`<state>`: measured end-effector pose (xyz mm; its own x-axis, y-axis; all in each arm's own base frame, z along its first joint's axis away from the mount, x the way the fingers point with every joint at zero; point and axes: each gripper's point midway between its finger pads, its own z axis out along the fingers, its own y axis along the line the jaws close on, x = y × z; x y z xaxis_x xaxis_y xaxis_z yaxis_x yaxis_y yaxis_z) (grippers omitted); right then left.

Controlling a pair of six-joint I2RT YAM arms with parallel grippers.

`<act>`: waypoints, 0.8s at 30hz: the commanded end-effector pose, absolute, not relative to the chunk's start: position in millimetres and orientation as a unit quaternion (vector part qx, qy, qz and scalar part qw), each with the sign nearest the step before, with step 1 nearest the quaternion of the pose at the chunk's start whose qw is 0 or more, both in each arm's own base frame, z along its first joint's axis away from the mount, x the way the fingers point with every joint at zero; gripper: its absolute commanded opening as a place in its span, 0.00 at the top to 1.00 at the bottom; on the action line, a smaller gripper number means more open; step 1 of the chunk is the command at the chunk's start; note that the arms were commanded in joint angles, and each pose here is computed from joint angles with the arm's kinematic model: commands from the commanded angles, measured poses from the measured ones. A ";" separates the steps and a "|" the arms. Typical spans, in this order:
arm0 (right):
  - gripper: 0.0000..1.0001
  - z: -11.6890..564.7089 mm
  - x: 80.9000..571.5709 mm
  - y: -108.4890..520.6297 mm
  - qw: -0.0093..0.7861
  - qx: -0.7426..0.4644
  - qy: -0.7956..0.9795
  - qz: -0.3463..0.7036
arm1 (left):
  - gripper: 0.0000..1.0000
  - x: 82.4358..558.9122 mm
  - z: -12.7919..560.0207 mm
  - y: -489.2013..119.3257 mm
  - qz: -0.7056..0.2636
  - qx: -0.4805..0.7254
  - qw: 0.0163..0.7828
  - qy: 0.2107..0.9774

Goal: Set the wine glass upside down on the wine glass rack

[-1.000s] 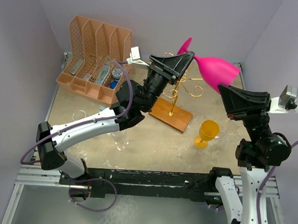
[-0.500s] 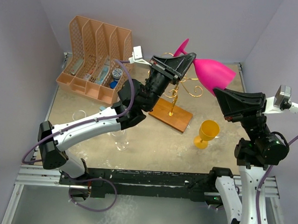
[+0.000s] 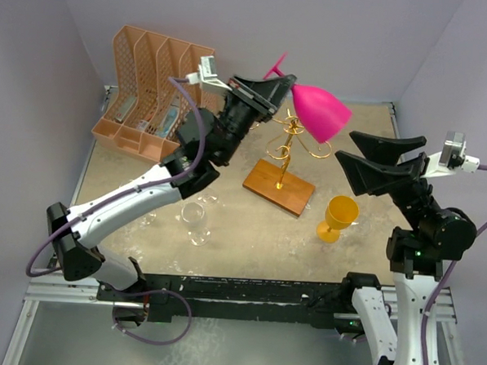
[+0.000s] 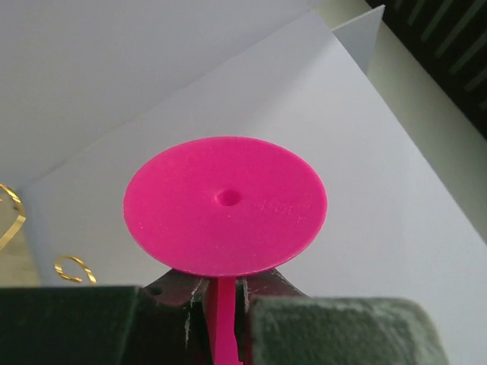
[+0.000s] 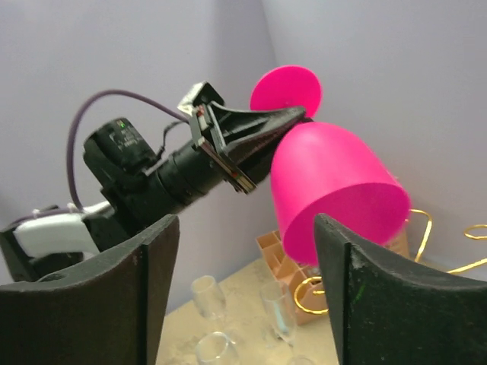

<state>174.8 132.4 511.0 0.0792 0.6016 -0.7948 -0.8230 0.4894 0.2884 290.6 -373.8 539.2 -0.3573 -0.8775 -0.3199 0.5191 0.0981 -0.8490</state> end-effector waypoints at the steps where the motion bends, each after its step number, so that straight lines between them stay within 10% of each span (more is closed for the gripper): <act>1: 0.22 519.0 168.0 128.0 0.755 -0.139 0.469 0.436 | 1.00 293.1 569.7 -311.7 -0.595 -0.142 0.608 0.507; 24: 0.27 525.3 232.9 143.9 0.687 -0.157 0.535 0.466 | 1.00 273.5 430.2 -213.9 -0.241 0.068 0.729 0.637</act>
<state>246.7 131.0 507.6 -0.0098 0.4521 -0.8919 -0.7479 0.5887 0.3067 280.2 -220.0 422.7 -0.0041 -0.3192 -0.9477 0.4050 0.8660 -0.2934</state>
